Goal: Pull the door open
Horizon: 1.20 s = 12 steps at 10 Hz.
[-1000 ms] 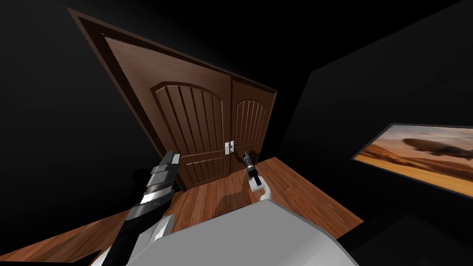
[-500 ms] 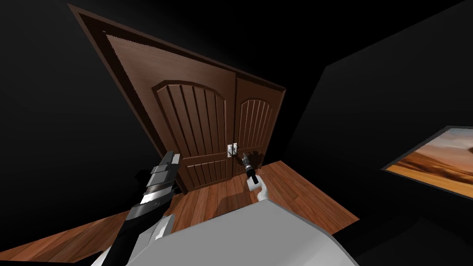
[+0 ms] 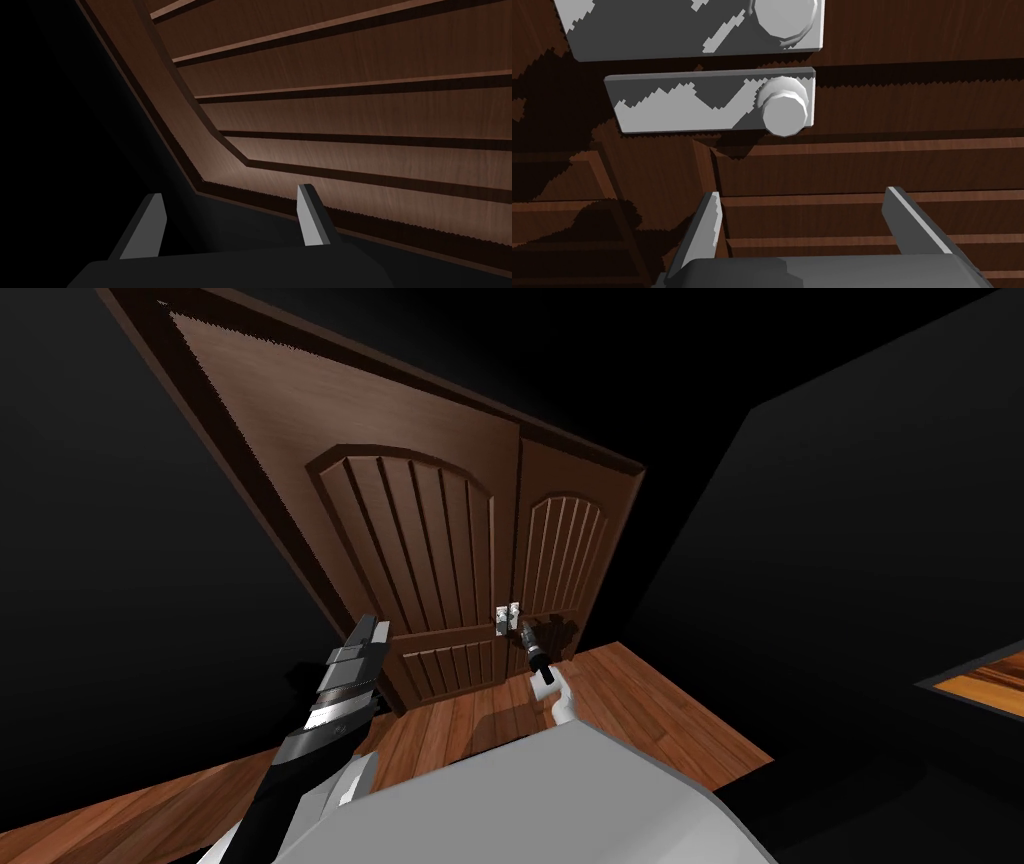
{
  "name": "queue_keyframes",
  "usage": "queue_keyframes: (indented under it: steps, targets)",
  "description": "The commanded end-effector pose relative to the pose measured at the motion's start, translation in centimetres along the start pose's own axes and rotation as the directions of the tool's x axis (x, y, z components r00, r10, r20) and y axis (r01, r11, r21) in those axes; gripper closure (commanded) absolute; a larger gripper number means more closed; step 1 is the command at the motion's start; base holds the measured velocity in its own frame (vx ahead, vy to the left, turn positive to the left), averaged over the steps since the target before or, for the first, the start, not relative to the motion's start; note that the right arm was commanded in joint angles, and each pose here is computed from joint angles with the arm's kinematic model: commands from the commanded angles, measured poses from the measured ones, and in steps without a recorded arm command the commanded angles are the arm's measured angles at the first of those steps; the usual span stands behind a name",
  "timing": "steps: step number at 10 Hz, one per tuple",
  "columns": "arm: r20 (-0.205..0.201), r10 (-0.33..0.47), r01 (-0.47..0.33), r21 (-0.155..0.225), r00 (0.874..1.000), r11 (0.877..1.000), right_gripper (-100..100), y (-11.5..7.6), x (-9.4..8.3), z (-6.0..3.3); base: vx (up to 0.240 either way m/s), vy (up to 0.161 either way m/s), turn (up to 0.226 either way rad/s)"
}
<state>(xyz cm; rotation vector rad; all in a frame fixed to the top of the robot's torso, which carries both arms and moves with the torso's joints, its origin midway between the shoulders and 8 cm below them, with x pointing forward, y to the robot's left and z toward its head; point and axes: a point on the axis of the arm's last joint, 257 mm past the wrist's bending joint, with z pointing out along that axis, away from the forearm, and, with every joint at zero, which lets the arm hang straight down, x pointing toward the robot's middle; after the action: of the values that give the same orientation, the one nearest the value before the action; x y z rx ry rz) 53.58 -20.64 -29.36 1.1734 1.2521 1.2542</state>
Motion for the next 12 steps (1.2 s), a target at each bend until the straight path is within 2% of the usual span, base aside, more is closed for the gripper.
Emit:
queue_keyframes:
  steps: [1, 2, 3, 4, 5, 9, 11, 12]
  targets:
    - [0.039, -0.016, 0.015, 0.027, 0.999, 1.0, -100, -1.3, -3.1, -0.83, -0.068, 0.001, -0.059]
    - [0.063, -0.025, 0.023, 0.043, 0.998, 0.999, -100, -2.0, -5.2, -1.34, -0.112, -0.03, -0.057]
    - [0.072, -0.029, 0.025, 0.048, 0.997, 0.999, -100, -2.2, -6.0, -1.53, -0.11, -0.02, -0.002]
    - [0.101, -0.039, 0.032, 0.063, 0.994, 0.997, -100, -2.8, -8.3, -2.12, -0.106, -0.001, 0.022]
    - [0.12, -0.045, 0.037, 0.072, 0.992, 0.997, -100, -3.2, -9.9, -2.54, -0.08, 0.01, 0.018]
    - [0.199, -0.067, 0.047, 0.1, 0.978, 0.994, -100, -3.9, -16.4, -4.23, -0.014, 0.023, 0.041]
    - [0.199, -0.067, 0.047, 0.1, 0.978, 0.994, -100, -3.9, -16.4, -4.23, 0.013, 0.006, 0.008]
    - [0.233, -0.073, 0.049, 0.106, 0.97, 0.993, -100, -3.9, -19.2, -4.93, 0.026, 0.013, 0.089]
